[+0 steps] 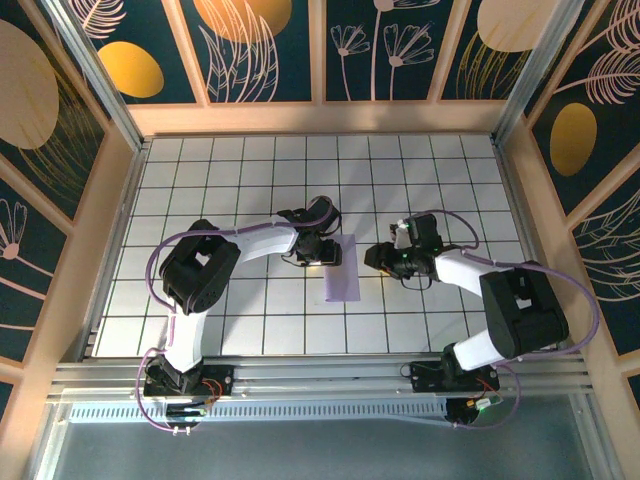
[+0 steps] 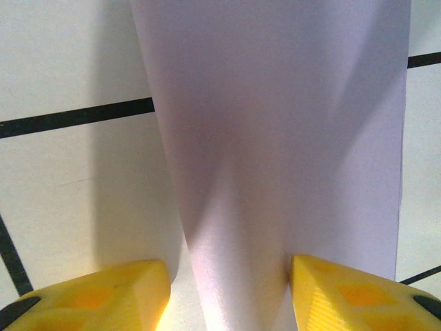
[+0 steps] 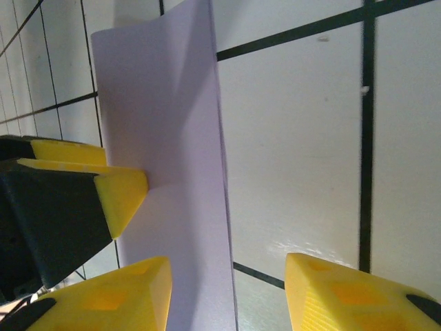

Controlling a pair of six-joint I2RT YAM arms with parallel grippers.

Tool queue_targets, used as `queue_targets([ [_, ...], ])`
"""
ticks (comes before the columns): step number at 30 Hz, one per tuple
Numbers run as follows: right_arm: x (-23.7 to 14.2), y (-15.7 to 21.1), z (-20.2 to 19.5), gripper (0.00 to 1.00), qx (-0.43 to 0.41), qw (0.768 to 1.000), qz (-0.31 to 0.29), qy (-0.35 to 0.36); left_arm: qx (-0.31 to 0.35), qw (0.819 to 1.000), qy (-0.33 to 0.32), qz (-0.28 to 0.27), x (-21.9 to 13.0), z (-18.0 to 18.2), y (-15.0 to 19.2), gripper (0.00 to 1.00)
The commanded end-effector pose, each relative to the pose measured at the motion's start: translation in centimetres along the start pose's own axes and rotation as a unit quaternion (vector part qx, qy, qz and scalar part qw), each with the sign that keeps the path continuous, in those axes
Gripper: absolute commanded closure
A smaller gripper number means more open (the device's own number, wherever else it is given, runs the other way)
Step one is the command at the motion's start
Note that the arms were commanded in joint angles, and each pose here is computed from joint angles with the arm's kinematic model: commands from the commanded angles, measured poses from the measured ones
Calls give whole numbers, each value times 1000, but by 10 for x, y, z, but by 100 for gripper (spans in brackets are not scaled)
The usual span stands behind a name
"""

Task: Fold a paper plane with a square sheet of paper (fold left side to right side)
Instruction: Hold the square sheet of paper at the center of the table.

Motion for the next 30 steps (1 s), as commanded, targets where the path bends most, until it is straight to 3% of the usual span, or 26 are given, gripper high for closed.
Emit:
queue_targets([
  [1, 6, -4, 13, 55, -5, 1000, 8, -25, 3, 997, -27, 73, 60, 17, 32, 47],
  [13, 30, 1, 27, 65, -7, 998, 46, -50, -2, 997, -29, 73, 60, 18, 33, 47],
  [22, 46, 3, 25, 88, 1, 997, 72, -40, -3, 997, -30, 73, 61, 18, 33, 47],
  [30, 56, 10, 6, 97, 17, 996, 89, 13, -1, 997, -49, 59, 56, 20, 31, 47],
])
Point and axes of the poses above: each hand's point on the last joint's axis, 136 mm out from that joint toward the fingers, its own x axis out along the fingers, its own z axis along the line the jaws close on, y = z × x, the point moved 10 cm from there along -x, back along the fingers, and after that the axes turned 7 degrees about x, right-handed, at the moved point
